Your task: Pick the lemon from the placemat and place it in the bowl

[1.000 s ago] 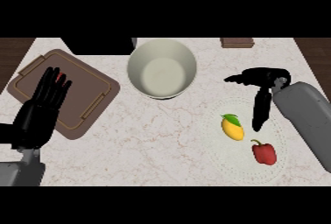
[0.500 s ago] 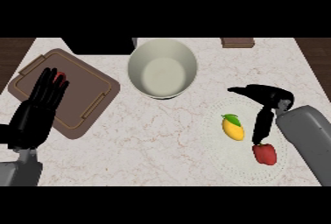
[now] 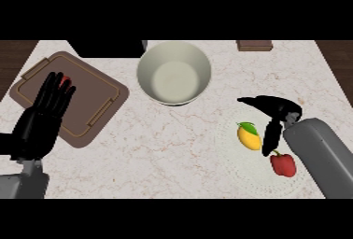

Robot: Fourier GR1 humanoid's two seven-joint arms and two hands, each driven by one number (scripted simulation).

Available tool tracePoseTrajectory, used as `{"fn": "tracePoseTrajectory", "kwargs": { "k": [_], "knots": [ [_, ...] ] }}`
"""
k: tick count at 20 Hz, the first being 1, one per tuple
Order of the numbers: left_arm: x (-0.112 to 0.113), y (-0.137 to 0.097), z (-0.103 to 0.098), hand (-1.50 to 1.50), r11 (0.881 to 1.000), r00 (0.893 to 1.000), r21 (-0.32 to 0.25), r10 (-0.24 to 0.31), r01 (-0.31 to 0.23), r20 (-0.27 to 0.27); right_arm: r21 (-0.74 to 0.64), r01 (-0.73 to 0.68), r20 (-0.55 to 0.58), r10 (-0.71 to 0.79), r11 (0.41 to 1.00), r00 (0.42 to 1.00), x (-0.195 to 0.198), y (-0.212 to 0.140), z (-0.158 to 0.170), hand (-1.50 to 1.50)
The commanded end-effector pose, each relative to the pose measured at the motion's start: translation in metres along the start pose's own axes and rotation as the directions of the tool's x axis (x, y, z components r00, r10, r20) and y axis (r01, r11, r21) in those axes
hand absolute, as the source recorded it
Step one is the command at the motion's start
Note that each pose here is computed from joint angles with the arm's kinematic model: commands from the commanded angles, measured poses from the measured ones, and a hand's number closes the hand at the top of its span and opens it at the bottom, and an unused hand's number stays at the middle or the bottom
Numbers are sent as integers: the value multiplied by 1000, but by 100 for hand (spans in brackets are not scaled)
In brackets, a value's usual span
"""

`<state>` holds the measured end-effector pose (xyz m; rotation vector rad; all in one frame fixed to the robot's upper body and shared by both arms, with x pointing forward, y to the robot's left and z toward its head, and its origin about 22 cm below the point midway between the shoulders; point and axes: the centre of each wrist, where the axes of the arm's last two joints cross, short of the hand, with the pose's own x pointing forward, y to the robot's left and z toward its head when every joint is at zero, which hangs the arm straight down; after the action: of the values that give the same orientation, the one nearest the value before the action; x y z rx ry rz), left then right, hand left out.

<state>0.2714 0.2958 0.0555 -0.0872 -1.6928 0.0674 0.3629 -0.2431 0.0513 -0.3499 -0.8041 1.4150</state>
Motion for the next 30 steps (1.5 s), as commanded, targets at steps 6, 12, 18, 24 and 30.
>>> {"fn": "tracePoseTrajectory", "kwargs": {
  "k": [6, 12, 18, 24, 30],
  "knots": [
    [-1, 9, 3, 0, 1000, 1000, -7, -3, 3, -4, 43, -18, -41, 19, 999, 999, 18, 12, -29, -150],
    [-8, -8, 3, 0, 1000, 1000, -6, 6, -6, 0, 76, -56, -45, 59, 996, 997, 4, 31, -36, 150],
    [13, 7, 1, 0, 1000, 1000, -7, 5, -5, 11, 38, -222, 42, 220, 974, 975, 6, 15, -34, 150],
    [7, 4, 5, 0, 1000, 1000, -1, 3, -3, 16, 10, -249, 65, 248, 969, 967, 1, 18, -34, 150],
    [2, -4, -6, 0, 1000, 1000, 11, 1, -1, 6, -144, -234, 115, 251, 962, 961, 115, 43, -44, 150]
  ]
}}
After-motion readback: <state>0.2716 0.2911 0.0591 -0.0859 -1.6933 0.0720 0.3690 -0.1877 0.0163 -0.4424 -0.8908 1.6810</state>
